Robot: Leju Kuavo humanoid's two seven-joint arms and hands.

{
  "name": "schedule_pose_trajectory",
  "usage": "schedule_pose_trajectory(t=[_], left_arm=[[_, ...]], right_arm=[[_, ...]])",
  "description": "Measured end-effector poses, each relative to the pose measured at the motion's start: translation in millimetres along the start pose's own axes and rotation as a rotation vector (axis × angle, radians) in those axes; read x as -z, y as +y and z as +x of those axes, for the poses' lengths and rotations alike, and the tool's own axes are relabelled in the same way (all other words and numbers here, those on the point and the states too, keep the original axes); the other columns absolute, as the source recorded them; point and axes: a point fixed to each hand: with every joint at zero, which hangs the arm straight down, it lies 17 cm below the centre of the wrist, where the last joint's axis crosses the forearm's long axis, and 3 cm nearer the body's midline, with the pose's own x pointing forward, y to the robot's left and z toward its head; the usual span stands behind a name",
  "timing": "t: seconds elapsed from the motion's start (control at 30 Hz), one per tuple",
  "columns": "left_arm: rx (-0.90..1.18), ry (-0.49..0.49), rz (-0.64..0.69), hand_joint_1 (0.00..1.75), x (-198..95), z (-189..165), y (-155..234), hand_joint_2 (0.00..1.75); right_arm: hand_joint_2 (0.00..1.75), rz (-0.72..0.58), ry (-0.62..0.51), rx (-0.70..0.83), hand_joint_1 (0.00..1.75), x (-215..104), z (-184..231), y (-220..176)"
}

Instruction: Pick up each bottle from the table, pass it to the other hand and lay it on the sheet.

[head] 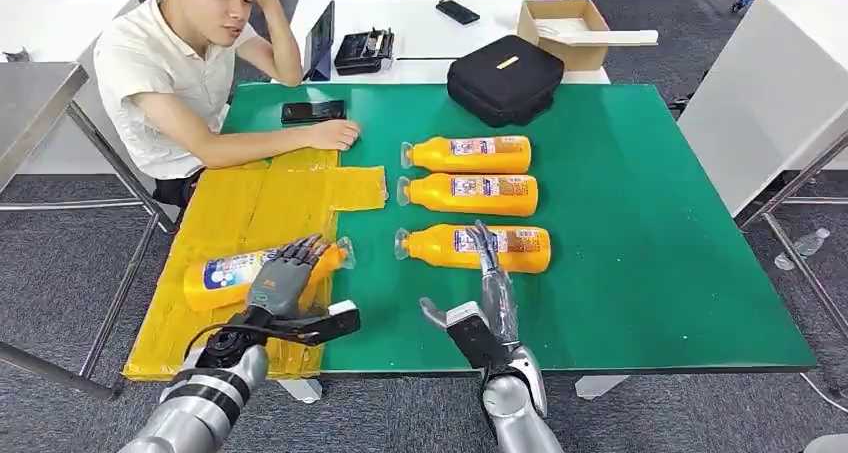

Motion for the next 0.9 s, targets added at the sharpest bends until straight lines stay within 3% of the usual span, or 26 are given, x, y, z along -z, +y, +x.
schedule_pose_trajectory(t=[0.3, 0.53, 0.9], left_arm=[[-0.033, -0.065, 0.221, 0.0, -8.2, 51.3, 39.4, 1.75], [-0.094, -0.121, 0.432, 0.0, -20.1, 94.4, 111.0, 1.75], [-0.223, -0.191, 0.582, 0.0, -43.0, 124.0, 164.6, 1.75]], right_arm=[[1.75, 0.005, 0.033, -0.028, 0.0, -6.7, -2.1, -0.1], [1.75, -0.004, 0.045, -0.043, 0.0, -10.8, -0.3, -3.0], [1.75, -0.037, 0.041, -0.061, 0.0, -12.5, 6.2, -10.3]])
